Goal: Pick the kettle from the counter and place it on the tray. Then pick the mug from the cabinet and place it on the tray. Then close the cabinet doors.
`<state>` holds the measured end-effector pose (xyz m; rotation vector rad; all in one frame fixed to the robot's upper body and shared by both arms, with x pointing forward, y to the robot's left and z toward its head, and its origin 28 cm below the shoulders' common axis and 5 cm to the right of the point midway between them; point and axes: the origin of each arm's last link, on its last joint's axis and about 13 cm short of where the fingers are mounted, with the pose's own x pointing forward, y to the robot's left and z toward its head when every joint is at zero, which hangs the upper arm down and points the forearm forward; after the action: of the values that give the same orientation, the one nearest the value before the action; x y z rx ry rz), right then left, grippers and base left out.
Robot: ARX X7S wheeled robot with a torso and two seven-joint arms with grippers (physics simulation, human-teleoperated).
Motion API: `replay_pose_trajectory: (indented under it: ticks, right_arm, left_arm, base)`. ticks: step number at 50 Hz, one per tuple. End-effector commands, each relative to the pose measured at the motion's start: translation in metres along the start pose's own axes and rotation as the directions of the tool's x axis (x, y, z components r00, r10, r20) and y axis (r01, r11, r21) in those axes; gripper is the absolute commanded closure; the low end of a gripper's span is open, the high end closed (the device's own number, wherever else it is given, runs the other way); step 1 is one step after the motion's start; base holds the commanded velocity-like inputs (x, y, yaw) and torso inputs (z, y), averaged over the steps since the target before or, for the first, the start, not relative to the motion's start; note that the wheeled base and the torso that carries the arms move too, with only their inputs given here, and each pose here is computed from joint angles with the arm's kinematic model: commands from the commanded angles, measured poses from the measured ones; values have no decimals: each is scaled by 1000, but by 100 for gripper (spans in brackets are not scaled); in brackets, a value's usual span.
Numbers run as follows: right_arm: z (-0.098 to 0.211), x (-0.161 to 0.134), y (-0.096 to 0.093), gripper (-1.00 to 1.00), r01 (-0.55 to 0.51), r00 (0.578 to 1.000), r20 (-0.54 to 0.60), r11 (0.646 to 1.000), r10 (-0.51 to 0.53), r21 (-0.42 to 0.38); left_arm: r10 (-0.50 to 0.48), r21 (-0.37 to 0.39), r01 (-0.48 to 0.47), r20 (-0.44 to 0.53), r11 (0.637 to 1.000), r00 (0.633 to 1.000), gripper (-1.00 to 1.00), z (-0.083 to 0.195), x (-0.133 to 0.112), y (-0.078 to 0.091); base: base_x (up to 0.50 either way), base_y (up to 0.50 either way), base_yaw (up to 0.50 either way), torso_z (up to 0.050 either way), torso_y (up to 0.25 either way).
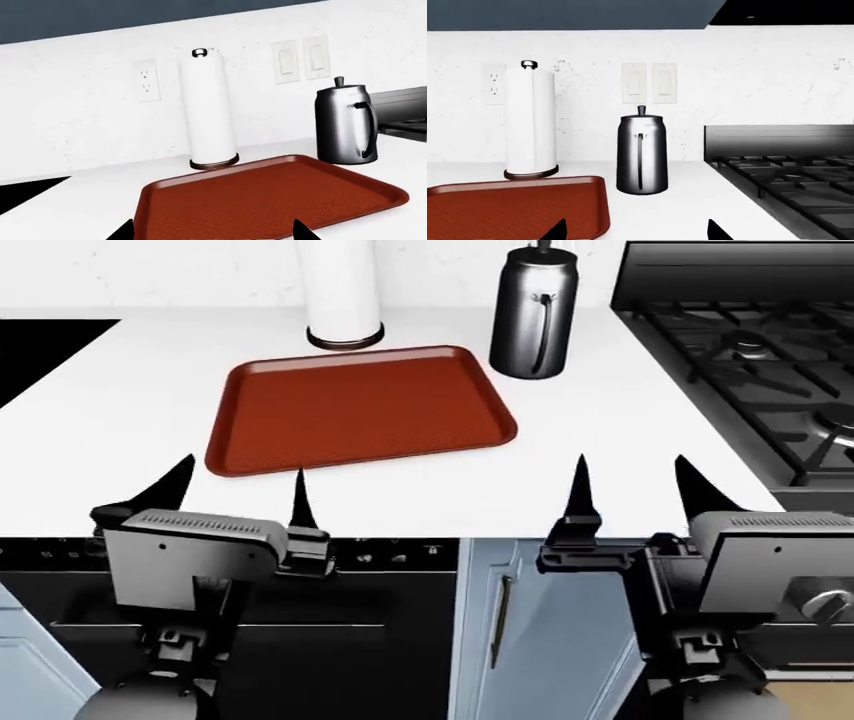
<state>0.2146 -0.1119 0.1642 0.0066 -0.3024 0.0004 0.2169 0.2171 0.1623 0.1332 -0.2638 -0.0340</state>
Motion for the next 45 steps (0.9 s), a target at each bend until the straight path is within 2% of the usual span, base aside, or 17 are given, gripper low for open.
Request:
replay_pose_trajectory:
  ticks: [1, 6, 9, 14, 28, 35, 40, 45]
  right_arm:
    - [51, 8, -8, -100, -18, 999, 39, 999, 19, -37]
    - [68, 15, -13, -100, -20, 1000, 20, 999, 21, -46]
    - [89, 26, -16, -100, -69, 997, 16, 996, 70, -49]
    - [96, 32, -20, -100, -82, 997, 4, 996, 82, -40]
    - [110, 36, -22, -100, -105, 994, -4, 994, 105, -37]
    - [110, 34, -22, -100, -111, 994, -3, 993, 111, -33]
    - [107, 36, -20, -100, -111, 994, -7, 993, 111, -34]
    - [105, 37, -19, -100, -111, 994, -7, 993, 111, -31]
  left_arm:
    - [5, 47, -8, 52, 999, 999, -100, 39, 8, 13]
    - [2, 45, -4, 39, 999, 999, -100, 55, 15, 20]
    - [28, 60, -31, 54, 998, 998, -100, 79, 30, 37]
    - [39, 45, -41, 48, 998, 998, -100, 86, 35, 45]
    - [60, 76, -65, 56, 995, 997, -100, 99, 41, 53]
    - [59, 52, -60, 31, 997, 998, -100, 100, 38, 53]
    - [42, 51, -46, 73, 998, 996, -100, 104, 36, 53]
    - [37, 52, -40, 72, 998, 997, -100, 105, 34, 53]
  base:
    - [180, 0, 0, 0, 0]
    - [84, 0, 0, 0, 0]
    - [105, 0, 0, 0, 0]
    - [110, 0, 0, 0, 0]
    - [173, 0, 0, 0, 0]
    - [214, 0, 0, 0, 0]
    - [216, 0, 0, 50, 0]
    - [212, 0, 0, 50, 0]
